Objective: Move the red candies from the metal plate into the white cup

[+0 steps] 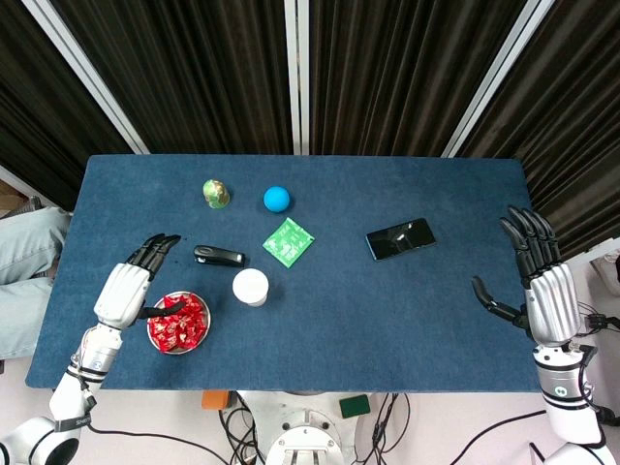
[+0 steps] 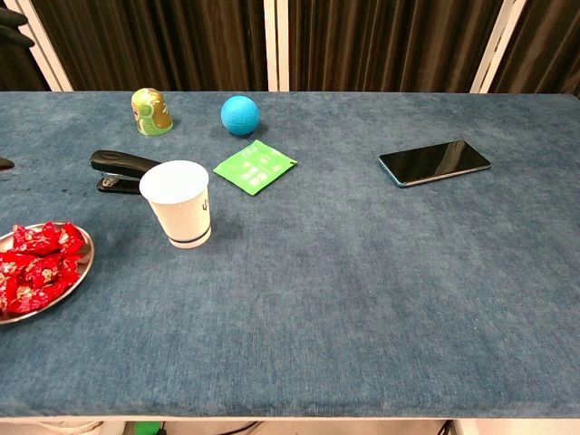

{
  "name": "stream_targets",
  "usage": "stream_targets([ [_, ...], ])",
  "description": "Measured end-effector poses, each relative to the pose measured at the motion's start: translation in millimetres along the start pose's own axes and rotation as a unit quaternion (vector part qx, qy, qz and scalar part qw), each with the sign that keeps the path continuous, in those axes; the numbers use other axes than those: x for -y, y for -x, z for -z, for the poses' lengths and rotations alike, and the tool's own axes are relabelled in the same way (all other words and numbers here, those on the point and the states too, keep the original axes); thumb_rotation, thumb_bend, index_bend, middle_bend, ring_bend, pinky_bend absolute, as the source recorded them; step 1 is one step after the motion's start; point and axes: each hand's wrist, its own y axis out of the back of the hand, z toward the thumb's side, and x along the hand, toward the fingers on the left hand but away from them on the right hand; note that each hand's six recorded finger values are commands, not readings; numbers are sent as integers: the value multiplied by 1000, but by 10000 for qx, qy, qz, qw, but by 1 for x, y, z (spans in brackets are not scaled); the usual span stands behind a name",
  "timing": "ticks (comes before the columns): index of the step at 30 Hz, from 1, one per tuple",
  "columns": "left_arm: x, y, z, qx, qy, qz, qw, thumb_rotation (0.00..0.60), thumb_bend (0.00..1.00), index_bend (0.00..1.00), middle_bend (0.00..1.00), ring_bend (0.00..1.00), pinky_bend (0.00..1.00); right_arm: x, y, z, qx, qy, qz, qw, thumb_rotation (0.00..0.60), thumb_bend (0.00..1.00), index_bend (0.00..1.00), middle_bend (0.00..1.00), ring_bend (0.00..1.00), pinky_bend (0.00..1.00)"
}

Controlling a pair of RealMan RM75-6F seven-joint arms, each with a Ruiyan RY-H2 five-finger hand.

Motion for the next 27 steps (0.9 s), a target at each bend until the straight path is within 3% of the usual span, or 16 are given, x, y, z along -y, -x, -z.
stream_targets([
  [15, -2, 13, -5, 68, -276, 203, 9994, 600, 3, 88, 118, 75, 271, -6, -6, 4, 42, -79, 4, 10000, 600, 357, 0, 0, 0, 0],
  [22, 2, 32, 0, -39, -781, 504, 9957, 600, 35, 208, 176, 88, 283, -20, -10, 2, 39, -228, 136, 9996, 600, 357, 0, 0, 0, 0],
  [27, 7, 46, 15, -293, -1285, 755, 9884, 600, 88, 325, 297, 162, 335, -22, -13, 4, 63, -323, 110, 9994, 600, 357, 0, 0, 0, 0],
])
